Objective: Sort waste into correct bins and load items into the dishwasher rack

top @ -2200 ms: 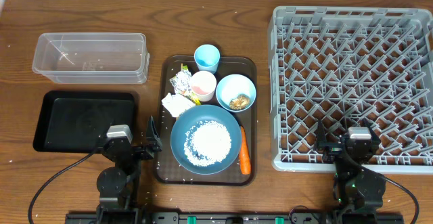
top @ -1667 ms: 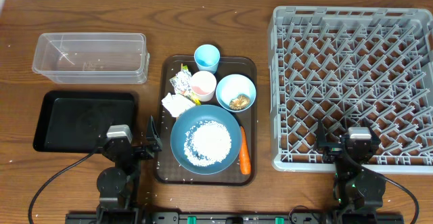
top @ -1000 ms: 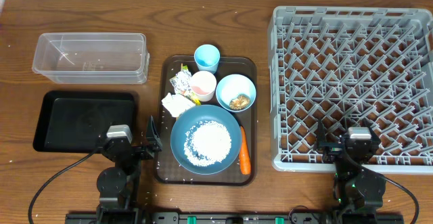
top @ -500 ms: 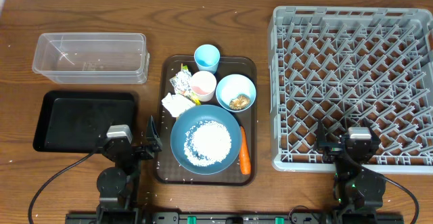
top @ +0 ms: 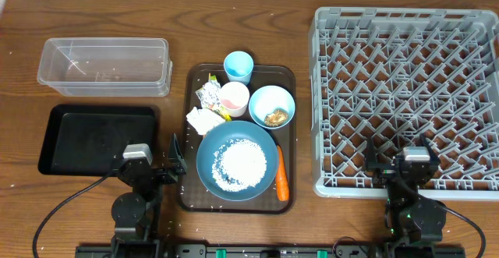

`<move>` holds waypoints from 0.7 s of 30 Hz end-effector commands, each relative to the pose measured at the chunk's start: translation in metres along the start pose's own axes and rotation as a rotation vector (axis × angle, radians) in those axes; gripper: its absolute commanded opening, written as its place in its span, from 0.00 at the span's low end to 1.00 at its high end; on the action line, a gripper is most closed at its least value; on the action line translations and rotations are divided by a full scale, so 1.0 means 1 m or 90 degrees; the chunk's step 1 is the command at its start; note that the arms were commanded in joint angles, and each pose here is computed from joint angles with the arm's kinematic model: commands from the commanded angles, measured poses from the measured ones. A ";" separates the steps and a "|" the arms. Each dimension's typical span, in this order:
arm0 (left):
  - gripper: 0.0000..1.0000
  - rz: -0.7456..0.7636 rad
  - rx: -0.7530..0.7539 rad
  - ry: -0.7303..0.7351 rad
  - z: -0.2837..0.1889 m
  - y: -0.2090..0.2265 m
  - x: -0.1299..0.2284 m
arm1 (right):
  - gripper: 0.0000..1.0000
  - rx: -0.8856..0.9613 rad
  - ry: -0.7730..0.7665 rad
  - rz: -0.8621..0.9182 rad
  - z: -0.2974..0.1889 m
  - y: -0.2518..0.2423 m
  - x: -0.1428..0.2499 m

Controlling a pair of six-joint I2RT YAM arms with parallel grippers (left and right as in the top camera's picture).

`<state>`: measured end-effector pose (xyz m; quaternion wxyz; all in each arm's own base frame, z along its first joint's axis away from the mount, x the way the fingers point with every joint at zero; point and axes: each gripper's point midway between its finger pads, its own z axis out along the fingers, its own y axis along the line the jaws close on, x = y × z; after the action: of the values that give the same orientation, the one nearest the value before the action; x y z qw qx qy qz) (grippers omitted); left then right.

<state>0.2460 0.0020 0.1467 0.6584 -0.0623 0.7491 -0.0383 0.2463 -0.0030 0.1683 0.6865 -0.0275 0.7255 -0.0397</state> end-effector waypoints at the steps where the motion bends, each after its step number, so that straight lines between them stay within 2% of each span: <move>1: 0.98 0.004 -0.011 0.038 0.001 0.004 0.018 | 0.99 -0.051 -0.004 0.007 0.000 0.015 0.000; 8: 0.98 0.003 -0.009 0.022 -0.001 0.002 0.007 | 0.99 -0.068 -0.011 0.007 -0.001 0.019 -0.004; 21: 0.98 0.053 0.000 -0.059 -0.015 -0.007 -0.063 | 0.99 -0.061 -0.072 0.005 -0.011 0.014 -0.051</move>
<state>0.2415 0.0030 0.1840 0.6758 -0.0439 0.7355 -0.0205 0.2431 0.0111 0.1918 0.7049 -0.0554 0.7070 -0.0112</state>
